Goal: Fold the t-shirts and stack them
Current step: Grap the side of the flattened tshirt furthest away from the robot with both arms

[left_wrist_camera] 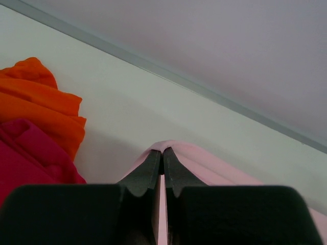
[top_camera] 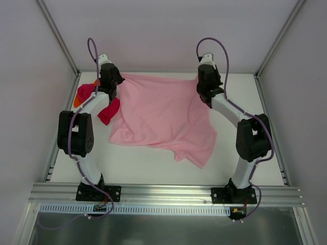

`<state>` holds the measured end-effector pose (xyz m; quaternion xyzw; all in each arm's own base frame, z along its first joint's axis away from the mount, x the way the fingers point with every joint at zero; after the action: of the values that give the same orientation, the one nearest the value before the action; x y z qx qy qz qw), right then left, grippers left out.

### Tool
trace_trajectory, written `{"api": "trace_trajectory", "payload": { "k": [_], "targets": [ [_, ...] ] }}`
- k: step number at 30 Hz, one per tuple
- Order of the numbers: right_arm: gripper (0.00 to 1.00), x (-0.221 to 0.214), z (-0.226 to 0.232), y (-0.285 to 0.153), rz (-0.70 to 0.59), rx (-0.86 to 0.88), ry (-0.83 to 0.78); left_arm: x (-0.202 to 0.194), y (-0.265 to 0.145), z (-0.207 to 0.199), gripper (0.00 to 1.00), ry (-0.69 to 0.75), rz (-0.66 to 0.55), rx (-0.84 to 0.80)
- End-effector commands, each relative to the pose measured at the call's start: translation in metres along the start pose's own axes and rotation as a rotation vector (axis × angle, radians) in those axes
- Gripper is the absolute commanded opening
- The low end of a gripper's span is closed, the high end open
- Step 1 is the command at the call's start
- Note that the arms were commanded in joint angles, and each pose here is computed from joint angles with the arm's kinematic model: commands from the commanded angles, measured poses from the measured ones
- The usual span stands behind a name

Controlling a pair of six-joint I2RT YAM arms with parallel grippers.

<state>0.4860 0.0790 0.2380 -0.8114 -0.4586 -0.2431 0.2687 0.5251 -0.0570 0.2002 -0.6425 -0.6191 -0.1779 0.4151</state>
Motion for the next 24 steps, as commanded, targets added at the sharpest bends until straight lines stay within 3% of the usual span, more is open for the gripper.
{"api": "trace_trajectory", "payload": {
  "k": [1, 14, 20, 24],
  "targets": [
    [0.01, 0.018, -0.035, 0.001, -0.025, -0.104, 0.129, 0.025, -0.004, -0.014, 0.00, -0.031, -0.064, -0.040],
    [0.01, 0.029, -0.028, -0.059, -0.071, 0.152, 0.251, 0.000, -0.048, -0.016, 0.00, -0.093, 0.004, -0.146],
    [0.01, 0.034, -0.024, -0.094, -0.077, 0.239, 0.209, -0.028, -0.077, -0.009, 0.00, -0.022, 0.020, -0.076],
    [0.01, 0.024, -0.013, -0.114, -0.013, 0.370, 0.153, -0.040, -0.092, -0.007, 0.00, 0.001, 0.053, -0.049]
  ]
}}
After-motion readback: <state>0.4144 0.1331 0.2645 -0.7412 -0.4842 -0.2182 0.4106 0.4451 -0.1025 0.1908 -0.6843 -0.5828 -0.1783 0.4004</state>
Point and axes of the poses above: each gripper's point midway between its finger pads, its own y axis out along the fingers, its own z axis along the line the jaws close on, x = y × z, the point moved 3 cm from there along -y, back along the fingers, and after that the axes turned 15 degrees about -y, right-handed, at the moved point
